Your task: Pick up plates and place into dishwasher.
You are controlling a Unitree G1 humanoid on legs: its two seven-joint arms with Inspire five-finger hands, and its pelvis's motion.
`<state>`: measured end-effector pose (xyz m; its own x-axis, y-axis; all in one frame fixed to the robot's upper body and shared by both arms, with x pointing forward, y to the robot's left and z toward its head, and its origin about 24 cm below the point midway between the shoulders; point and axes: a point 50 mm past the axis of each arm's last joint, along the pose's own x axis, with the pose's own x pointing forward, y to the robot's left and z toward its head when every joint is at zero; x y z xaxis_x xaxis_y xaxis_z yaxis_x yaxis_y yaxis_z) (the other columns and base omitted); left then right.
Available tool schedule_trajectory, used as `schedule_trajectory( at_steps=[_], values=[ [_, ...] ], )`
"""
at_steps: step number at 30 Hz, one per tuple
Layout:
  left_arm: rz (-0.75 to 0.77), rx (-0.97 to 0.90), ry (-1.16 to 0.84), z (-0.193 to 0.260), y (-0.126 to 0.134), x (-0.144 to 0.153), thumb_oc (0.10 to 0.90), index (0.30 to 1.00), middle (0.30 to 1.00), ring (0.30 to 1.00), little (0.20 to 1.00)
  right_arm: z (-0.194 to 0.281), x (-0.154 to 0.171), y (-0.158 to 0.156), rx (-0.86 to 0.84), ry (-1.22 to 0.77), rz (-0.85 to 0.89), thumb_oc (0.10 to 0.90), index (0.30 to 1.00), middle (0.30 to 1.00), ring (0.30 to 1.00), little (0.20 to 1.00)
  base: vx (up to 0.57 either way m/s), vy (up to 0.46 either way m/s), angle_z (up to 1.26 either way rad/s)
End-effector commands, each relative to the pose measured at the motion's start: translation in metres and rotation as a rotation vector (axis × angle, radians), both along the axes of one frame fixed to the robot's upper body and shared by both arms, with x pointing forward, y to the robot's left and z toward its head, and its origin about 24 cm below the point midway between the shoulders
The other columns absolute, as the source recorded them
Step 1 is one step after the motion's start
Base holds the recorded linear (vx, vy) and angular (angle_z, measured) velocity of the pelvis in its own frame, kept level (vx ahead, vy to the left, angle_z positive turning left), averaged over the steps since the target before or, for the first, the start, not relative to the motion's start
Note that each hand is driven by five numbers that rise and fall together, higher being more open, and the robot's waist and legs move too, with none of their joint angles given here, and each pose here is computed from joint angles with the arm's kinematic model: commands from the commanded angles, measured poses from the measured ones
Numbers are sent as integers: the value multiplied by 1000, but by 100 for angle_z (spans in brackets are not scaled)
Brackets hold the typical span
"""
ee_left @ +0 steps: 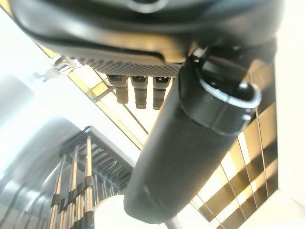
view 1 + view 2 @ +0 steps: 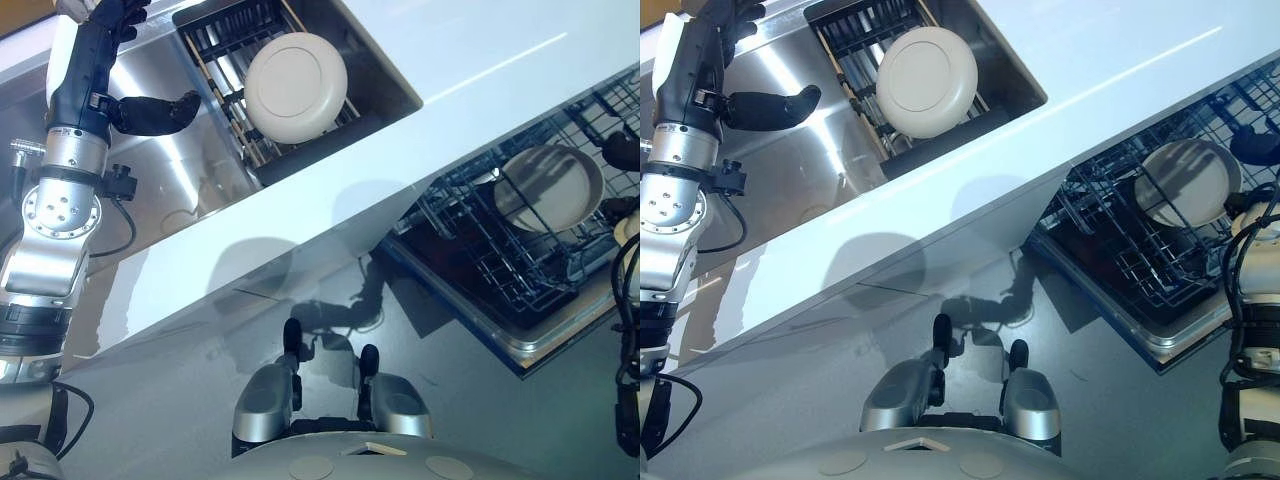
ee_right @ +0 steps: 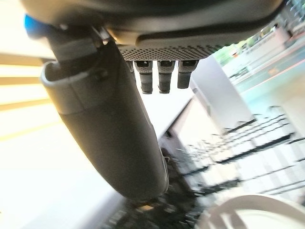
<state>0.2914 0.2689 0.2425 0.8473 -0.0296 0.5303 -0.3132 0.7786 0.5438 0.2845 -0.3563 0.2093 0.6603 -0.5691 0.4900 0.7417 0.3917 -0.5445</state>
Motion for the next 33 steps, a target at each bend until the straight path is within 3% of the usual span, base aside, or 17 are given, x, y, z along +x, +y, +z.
schedule_trajectory(
  at_steps=[1,7,10,11,17,23,27,33],
  values=[
    [74,83,-79,15,10,-4,800,900,900,900,900,-2,-9,26,-162,-17,153,800,900,900,900,900,22,87,-14],
    [154,144,-61,22,22,-1,800,900,900,900,900,-21,-10,62,-54,-32,422,800,900,900,900,900,22,83,-11],
    [192,170,-23,23,27,2,800,900,900,900,900,-26,-10,84,62,-46,621,800,900,900,900,900,48,84,-16],
    [227,198,13,21,30,5,800,900,900,900,900,-29,-11,101,154,-34,770,800,900,900,900,900,48,70,-12],
    [320,266,126,17,41,17,800,900,900,900,900,-50,-19,155,415,56,1155,800,900,900,900,900,75,103,-15],
    [407,306,207,21,53,26,800,900,900,900,900,-71,-27,196,423,220,1323,800,900,900,900,900,75,91,-11],
    [422,299,260,21,59,29,800,900,900,900,900,-80,-31,208,469,298,1361,800,900,900,900,900,34,82,-12],
    [406,317,296,17,58,35,800,900,900,900,900,-83,-40,229,343,430,1532,800,900,900,900,900,38,74,-9]
  ],
)
